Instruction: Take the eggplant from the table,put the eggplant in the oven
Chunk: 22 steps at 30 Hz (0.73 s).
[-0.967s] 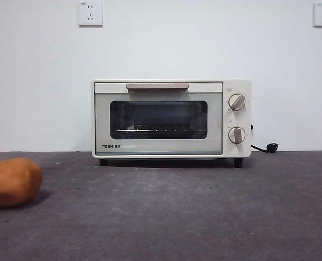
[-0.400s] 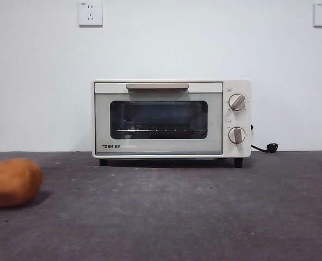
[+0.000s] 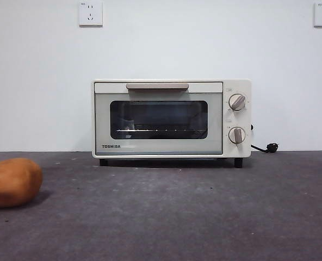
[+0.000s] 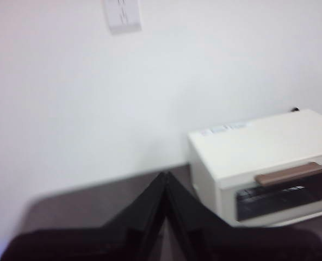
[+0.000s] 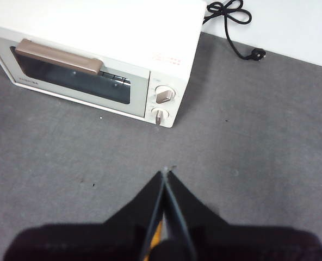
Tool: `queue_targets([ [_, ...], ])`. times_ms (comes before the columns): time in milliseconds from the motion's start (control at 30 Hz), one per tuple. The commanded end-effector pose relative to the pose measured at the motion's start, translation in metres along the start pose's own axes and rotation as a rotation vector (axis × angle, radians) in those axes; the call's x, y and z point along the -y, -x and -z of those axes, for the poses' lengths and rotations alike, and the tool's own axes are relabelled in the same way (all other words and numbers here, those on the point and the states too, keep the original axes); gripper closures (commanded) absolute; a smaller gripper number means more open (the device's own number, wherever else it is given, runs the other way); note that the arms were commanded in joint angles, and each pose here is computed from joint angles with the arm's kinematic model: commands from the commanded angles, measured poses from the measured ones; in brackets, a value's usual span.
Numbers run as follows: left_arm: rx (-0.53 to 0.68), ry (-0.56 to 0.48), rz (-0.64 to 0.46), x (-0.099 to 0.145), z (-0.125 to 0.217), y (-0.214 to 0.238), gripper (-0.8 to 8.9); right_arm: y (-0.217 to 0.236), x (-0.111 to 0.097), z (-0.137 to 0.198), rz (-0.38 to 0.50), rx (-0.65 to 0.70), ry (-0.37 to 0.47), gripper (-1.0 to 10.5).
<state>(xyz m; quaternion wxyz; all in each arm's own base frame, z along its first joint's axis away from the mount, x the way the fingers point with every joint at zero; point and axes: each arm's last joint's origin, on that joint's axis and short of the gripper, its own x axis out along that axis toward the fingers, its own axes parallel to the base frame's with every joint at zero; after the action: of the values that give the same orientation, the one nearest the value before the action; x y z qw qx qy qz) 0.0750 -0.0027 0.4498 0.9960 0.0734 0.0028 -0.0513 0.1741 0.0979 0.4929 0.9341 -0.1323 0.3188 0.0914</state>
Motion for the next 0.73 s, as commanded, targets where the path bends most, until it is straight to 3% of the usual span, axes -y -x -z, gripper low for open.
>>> queue_targets([
  [33,0.064,-0.110,-0.036,0.001,-0.002,0.022,8.18,-0.005,-0.002,0.000,0.004,-0.031,0.001,9.5],
  [233,0.175,-0.150,-0.096,0.006,0.019,0.043,8.18,-0.009,-0.003,-0.001,0.005,-0.040,0.004,9.5],
  [367,0.226,-0.146,-0.107,0.011,0.062,0.035,8.18,-0.009,-0.003,-0.001,0.005,-0.040,0.004,9.5],
  [733,0.076,-0.036,-0.070,0.024,0.190,-0.002,8.18,-0.009,-0.003,-0.001,0.005,-0.040,0.004,9.5],
])
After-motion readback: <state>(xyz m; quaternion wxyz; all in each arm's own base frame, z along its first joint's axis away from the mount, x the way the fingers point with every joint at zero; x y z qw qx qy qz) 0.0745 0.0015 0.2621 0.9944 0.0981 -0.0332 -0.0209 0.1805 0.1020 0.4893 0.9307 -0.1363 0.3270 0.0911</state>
